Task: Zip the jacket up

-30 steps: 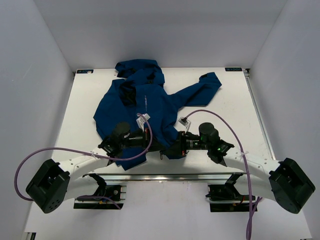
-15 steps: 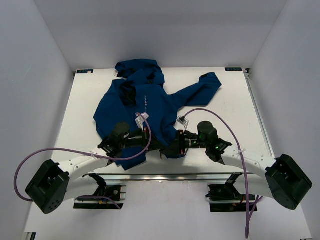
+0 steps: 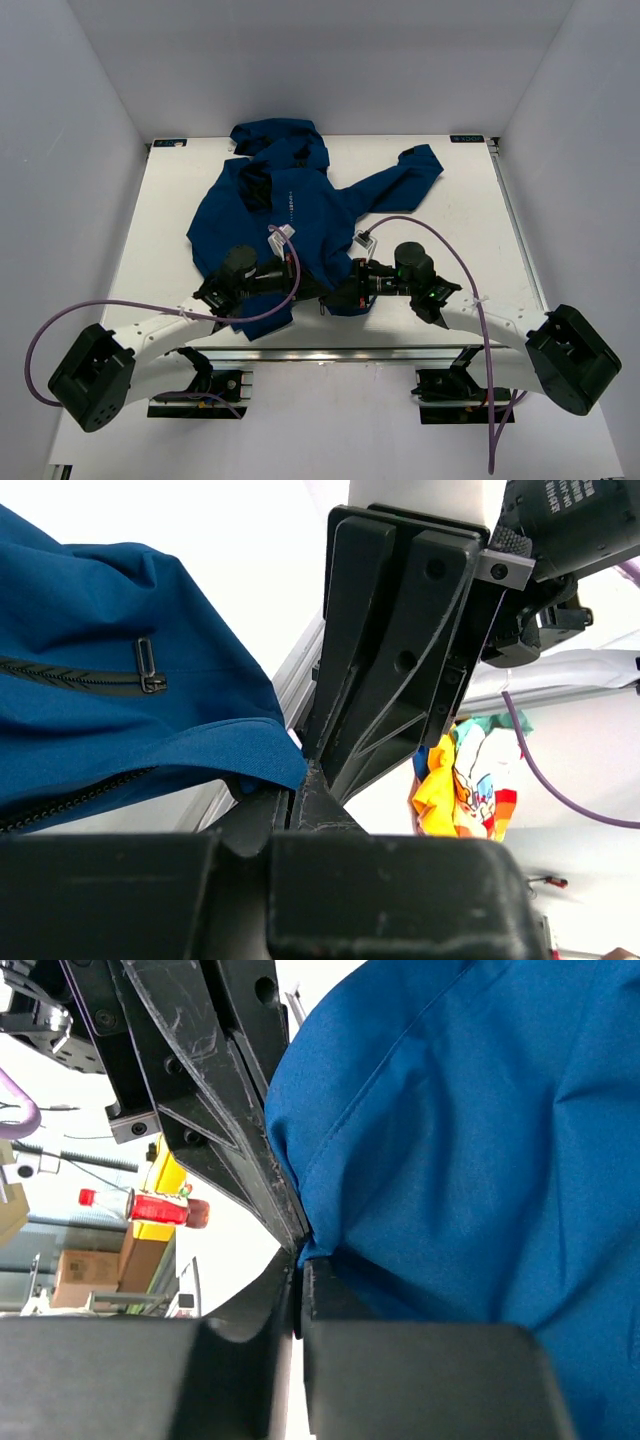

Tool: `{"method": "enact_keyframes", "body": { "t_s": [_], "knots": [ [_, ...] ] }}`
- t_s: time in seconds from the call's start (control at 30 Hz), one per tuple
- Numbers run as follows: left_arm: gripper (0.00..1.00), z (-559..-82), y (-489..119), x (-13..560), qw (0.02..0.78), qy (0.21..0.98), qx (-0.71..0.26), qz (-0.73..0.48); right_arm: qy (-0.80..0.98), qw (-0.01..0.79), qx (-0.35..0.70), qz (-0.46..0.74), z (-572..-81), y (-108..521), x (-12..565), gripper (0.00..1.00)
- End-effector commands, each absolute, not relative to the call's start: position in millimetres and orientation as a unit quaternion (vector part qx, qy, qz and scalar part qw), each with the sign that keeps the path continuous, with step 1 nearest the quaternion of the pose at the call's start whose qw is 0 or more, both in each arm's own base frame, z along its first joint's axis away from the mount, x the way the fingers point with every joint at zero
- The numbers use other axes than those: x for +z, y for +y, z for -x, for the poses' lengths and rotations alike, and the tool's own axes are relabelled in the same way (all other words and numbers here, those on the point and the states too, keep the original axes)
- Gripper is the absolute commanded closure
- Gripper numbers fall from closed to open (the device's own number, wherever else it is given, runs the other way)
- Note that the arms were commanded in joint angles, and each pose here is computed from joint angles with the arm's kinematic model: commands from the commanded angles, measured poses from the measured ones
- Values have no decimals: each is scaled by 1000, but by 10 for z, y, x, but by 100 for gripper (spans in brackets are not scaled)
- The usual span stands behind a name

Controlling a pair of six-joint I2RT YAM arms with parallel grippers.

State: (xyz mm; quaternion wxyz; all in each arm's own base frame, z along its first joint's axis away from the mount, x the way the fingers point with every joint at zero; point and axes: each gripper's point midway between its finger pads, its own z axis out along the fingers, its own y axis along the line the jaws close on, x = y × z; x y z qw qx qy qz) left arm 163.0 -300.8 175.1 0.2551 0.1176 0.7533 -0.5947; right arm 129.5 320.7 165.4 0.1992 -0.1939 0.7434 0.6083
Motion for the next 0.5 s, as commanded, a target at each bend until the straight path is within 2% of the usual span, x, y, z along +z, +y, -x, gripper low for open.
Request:
{"method": "enact_keyframes", "body": {
  "t_s": [0.0, 0.23, 0.27, 0.3, 0.37, 0.43, 0.47],
  "knots": [
    [100, -1567, -3010, 1873, 268, 738, -606, -130, 703, 247, 634, 207, -1358, 3269, 1975, 100],
    [100, -1569, -2991, 1836, 264, 751, -591, -135, 701, 261, 627, 218, -1336, 3228, 1978, 100],
    [95, -1575, -2992, 1816, 261, 756, -585, -135, 701, 264, 626, 216, -1340, 3220, 1973, 100],
    [70, -1601, -2999, 1854, 266, 758, -579, -141, 705, 266, 622, 215, -1343, 3205, 1950, 100],
    [47, -1615, -2948, 1744, 254, 784, -552, -128, 717, 271, 608, 207, -1393, 3190, 1913, 100],
    [2, -1591, -2865, 1700, 251, 801, -531, -120, 738, 272, 584, 202, -1428, 3150, 1832, 100],
    [2, -1595, -2816, 1675, 252, 810, -517, -110, 747, 279, 571, 194, -1478, 3127, 1788, 100]
  ]
}}
